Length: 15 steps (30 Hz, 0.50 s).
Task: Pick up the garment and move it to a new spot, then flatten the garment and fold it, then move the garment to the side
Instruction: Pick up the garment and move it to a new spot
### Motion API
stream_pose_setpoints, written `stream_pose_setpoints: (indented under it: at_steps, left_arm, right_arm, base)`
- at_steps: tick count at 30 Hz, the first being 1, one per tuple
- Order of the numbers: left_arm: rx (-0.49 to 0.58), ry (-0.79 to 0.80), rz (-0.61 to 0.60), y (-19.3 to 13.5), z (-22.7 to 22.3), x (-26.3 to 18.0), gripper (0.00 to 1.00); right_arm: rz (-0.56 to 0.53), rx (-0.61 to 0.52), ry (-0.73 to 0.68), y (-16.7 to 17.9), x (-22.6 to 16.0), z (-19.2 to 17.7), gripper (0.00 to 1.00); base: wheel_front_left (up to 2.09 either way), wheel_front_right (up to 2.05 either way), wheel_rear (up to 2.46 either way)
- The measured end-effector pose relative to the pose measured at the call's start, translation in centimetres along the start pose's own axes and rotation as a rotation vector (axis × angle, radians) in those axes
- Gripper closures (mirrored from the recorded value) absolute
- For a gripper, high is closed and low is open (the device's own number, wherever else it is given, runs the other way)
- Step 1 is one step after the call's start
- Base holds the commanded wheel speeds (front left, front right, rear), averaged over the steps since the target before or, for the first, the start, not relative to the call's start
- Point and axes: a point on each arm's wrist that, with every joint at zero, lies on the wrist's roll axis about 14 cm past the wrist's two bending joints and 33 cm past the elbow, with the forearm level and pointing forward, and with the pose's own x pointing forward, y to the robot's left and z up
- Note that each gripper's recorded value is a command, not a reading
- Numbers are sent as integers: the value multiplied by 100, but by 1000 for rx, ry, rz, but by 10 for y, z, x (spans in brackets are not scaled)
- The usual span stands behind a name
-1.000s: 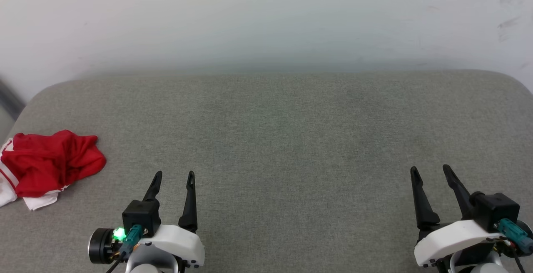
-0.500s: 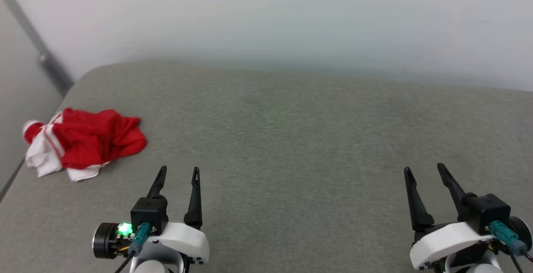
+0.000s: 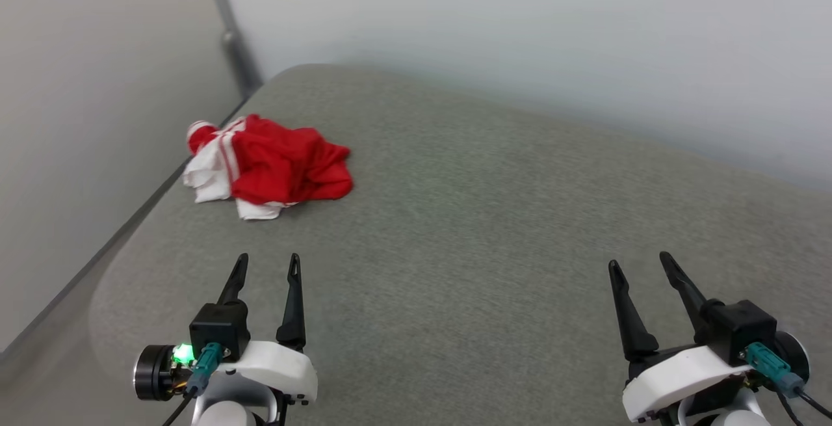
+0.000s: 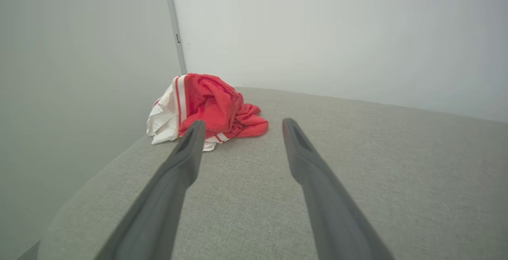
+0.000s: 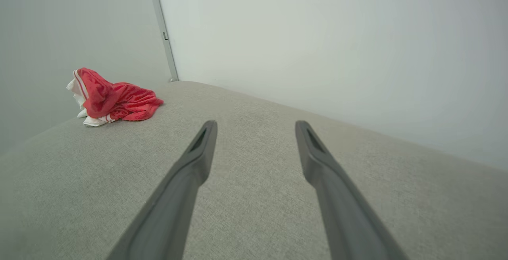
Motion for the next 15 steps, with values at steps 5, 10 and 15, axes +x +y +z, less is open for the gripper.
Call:
stream_pose_setpoints:
  at_steps: [5,10,15]
  left_arm:
    - [2,-9,89,30,4,-13,0]
    - [9,-10,138,47,5,-22,0]
    - [13,-2,149,52,4,-23,0]
  right_arm:
    - [90,10,-8,29,15,2,0]
    - [138,13,-10,45,23,2,0]
    - [151,20,-6,48,28,1,0]
  base:
    - [0,0,0]
    - [0,0,0]
    - [0,0,0]
